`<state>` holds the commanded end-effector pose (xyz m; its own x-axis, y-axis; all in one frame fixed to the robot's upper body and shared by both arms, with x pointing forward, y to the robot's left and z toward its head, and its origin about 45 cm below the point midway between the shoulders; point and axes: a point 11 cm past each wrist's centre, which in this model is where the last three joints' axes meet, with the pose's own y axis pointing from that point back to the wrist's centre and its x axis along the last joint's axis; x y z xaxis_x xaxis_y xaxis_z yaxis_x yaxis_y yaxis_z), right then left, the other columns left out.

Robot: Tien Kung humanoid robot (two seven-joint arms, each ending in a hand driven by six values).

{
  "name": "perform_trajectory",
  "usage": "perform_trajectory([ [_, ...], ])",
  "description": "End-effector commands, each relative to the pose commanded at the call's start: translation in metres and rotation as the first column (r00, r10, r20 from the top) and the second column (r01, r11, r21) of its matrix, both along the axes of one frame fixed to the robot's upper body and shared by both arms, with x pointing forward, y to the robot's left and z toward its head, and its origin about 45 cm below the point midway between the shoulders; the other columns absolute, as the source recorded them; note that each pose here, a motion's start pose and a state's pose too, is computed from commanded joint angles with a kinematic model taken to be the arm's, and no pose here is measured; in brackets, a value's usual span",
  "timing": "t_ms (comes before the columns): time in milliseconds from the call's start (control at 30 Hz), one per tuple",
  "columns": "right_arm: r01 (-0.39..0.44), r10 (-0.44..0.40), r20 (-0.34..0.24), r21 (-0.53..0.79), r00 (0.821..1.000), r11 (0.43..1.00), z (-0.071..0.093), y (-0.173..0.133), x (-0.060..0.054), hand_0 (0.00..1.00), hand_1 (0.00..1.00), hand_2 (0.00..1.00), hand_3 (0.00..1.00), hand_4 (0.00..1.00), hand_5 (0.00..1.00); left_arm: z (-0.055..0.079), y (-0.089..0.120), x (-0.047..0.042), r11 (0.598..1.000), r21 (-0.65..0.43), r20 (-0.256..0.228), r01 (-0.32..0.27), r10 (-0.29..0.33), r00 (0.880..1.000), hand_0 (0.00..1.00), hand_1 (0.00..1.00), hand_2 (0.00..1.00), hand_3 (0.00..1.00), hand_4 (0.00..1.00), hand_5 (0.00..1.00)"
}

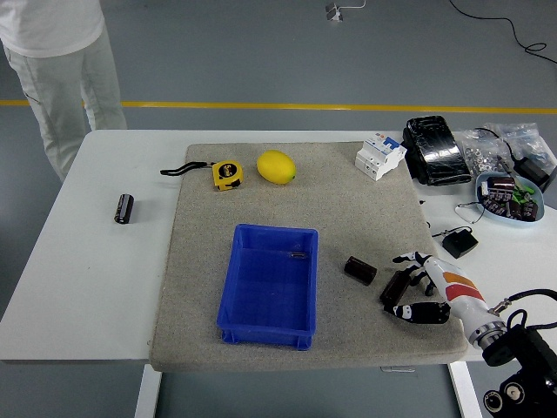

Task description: Pick up the battery,place it into the box

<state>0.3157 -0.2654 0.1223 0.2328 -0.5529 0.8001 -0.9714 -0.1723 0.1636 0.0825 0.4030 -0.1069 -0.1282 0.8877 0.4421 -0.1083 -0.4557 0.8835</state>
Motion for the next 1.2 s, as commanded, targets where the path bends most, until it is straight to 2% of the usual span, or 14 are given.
perform_trajectory([
  [200, -0.010, 0.009, 0.034, 0.015, 0.999, 1.000, 0.014, 0.004, 0.006, 0.318, 0.440, 0.484, 0.717, 0.962, 0.154, 0.000, 0.001, 0.0008, 1.000, 0.001, 0.001, 0.002, -0.002, 1.000, 0.738, 0.680, 0.699, 0.631, 0.673, 0.648],
  [367, -0.078, 0.075, 0.102, 0.026, 0.992, 0.997, 0.041, 0.021, 0.014, 0.321, 0.444, 0.487, 0.717, 0.968, 0.161, 0.001, 0.002, 0.0025, 1.000, 0.003, 0.006, 0.002, -0.002, 1.000, 0.738, 0.680, 0.699, 0.633, 0.674, 0.648],
  [500, -0.174, 0.168, 0.153, 0.029, 0.974, 0.984, 0.064, 0.048, 0.017, 0.321, 0.444, 0.487, 0.717, 0.968, 0.161, 0.001, 0.002, 0.0029, 1.000, 0.004, 0.008, 0.000, 0.000, 1.000, 0.738, 0.680, 0.699, 0.633, 0.674, 0.648],
  [600, -0.257, 0.246, 0.165, 0.047, 0.955, 0.965, 0.075, 0.076, 0.021, 0.325, 0.447, 0.493, 0.720, 0.985, 0.175, 0.001, 0.003, 0.0024, 1.000, 0.006, 0.007, 0.000, 0.000, 1.000, 0.738, 0.680, 0.698, 0.634, 0.675, 0.649],
  [767, -0.373, 0.360, 0.165, 0.057, 0.918, 0.926, 0.081, 0.123, 0.021, 0.334, 0.458, 0.506, 0.724, 0.996, 0.181, 0.002, 0.004, 0.0019, 1.000, 0.009, 0.005, -0.001, 0.001, 1.000, 0.738, 0.680, 0.698, 0.632, 0.675, 0.650],
  [933, -0.428, 0.416, 0.151, 0.059, 0.897, 0.902, 0.081, 0.148, 0.022, 0.334, 0.458, 0.506, 0.724, 0.996, 0.181, 0.002, 0.005, 0.0014, 1.000, 0.012, 0.007, -0.007, 0.007, 1.000, 0.738, 0.680, 0.698, 0.632, 0.675, 0.650],
  [967, -0.434, 0.422, 0.147, 0.062, 0.895, 0.899, 0.081, 0.150, 0.022, 0.741, 0.776, 0.870, 0.884, 0.998, 0.221, 0.002, 0.006, 0.0015, 1.000, 0.013, 0.008, -0.008, 0.008, 1.000, 0.738, 0.677, 0.698, 0.630, 0.675, 0.651],
  [1133, -0.446, 0.431, 0.159, 0.077, 0.888, 0.892, 0.084, 0.153, 0.028, 0.741, 0.776, 0.870, 0.884, 0.998, 0.221, 0.003, 0.007, 0.0019, 1.000, 0.016, 0.011, -0.011, 0.011, 1.000, 0.738, 0.677, 0.698, 0.630, 0.675, 0.651],
  [1167, -0.447, 0.430, 0.167, 0.080, 0.887, 0.891, 0.085, 0.152, 0.028, 0.889, 0.931, 0.998, 0.998, 0.998, 0.236, 0.003, 0.007, 0.0018, 1.000, 0.016, 0.011, -0.012, 0.012, 1.000, 0.738, 0.676, 0.698, 0.632, 0.675, 0.650],
  [1200, -0.447, 0.429, 0.172, 0.084, 0.887, 0.890, 0.086, 0.152, 0.029, 0.889, 0.931, 0.998, 0.998, 0.998, 0.236, 0.003, 0.007, 0.0017, 1.000, 0.017, 0.011, -0.012, 0.012, 1.000, 0.738, 0.676, 0.698, 0.632, 0.675, 0.650],
])
